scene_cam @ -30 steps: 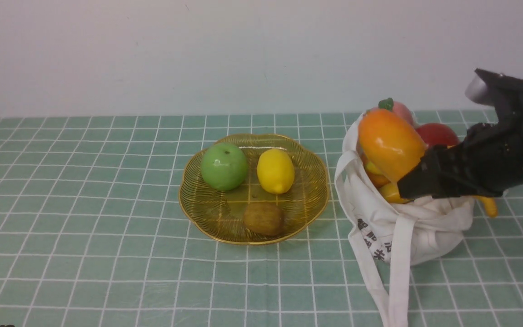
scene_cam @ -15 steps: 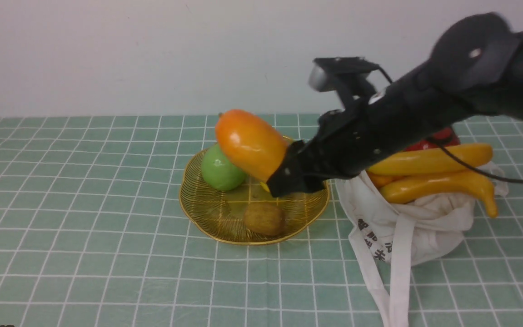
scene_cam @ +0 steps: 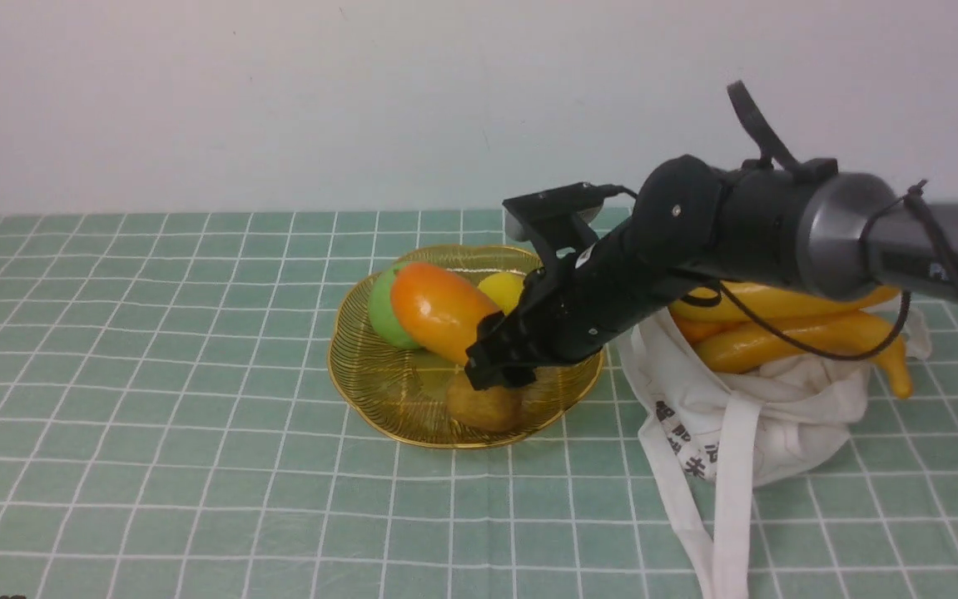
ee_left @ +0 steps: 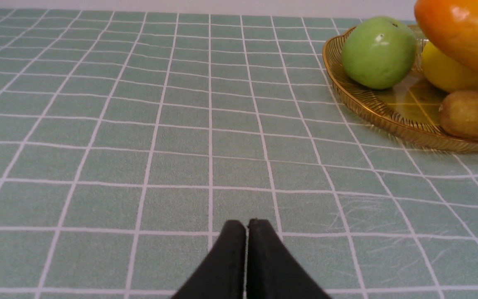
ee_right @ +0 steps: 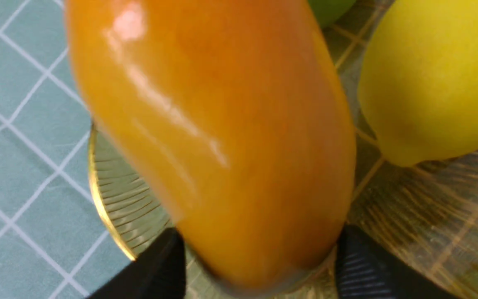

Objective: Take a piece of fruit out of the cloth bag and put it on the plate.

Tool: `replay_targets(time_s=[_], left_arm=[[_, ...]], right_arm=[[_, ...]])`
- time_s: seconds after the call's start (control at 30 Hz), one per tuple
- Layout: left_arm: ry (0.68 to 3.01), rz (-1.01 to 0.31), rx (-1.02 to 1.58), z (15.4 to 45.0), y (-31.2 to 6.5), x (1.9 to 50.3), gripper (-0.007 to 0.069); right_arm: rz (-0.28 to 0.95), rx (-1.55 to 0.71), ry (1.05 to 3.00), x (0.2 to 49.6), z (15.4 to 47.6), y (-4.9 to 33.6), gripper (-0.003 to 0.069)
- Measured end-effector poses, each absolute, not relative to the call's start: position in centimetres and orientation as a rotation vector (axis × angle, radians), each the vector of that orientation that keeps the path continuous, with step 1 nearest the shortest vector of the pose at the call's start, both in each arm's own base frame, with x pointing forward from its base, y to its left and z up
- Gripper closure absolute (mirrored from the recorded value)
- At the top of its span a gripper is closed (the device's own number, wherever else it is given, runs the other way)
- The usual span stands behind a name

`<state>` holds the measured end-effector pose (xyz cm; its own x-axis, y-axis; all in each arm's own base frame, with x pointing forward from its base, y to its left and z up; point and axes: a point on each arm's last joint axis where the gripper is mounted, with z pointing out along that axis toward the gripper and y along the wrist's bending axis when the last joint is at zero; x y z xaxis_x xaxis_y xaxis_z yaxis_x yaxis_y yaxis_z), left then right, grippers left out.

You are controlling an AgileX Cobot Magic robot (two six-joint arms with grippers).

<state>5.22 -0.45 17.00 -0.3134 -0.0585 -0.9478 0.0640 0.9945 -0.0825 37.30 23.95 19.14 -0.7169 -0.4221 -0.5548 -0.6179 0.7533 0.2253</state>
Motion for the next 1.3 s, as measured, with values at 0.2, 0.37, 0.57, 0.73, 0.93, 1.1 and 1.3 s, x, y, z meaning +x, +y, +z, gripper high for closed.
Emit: replay_targets(time_s=[0.2, 0.37, 0.57, 0.73, 0.93, 1.1, 1.3], left_arm=[[1.886, -0.122, 0.004, 17.0, -0.5, 5.2, 0.0633], [1.886, -0.122, 0.004, 17.0, -0.5, 5.2, 0.0633], [1.886, -0.122, 0.004, 17.0, -0.5, 5.2, 0.0633], [1.886, -0.122, 0.004, 17.0, -0.5, 5.2, 0.0633], [1.886, -0.122, 0.004, 17.0, -0.5, 5.2, 0.0633], [1.886, -0.122, 0.004, 17.0, -0.5, 5.2, 0.0633], [1.886, -0.122, 0.004, 17.0, -0.5, 5.2, 0.0633]], right_arm=[[0.542, -0.781, 2.456, 37.5, 19.2, 24.0, 0.0017], [0.563, -0.818, 2.487, 36.9, 19.7, 23.9, -0.0030], [0.611, -0.870, 2.483, 35.0, 24.4, 22.6, 0.0045], [0.608, -0.787, 2.461, 32.2, 31.8, 18.6, 0.0298], [0.474, -0.799, 2.454, 26.9, 38.2, 13.9, 0.0620], [0.348, -0.722, 2.351, 22.8, 42.4, 11.2, 0.0670], [0.284, -0.632, 2.264, 16.7, 44.1, 8.0, 0.0673]])
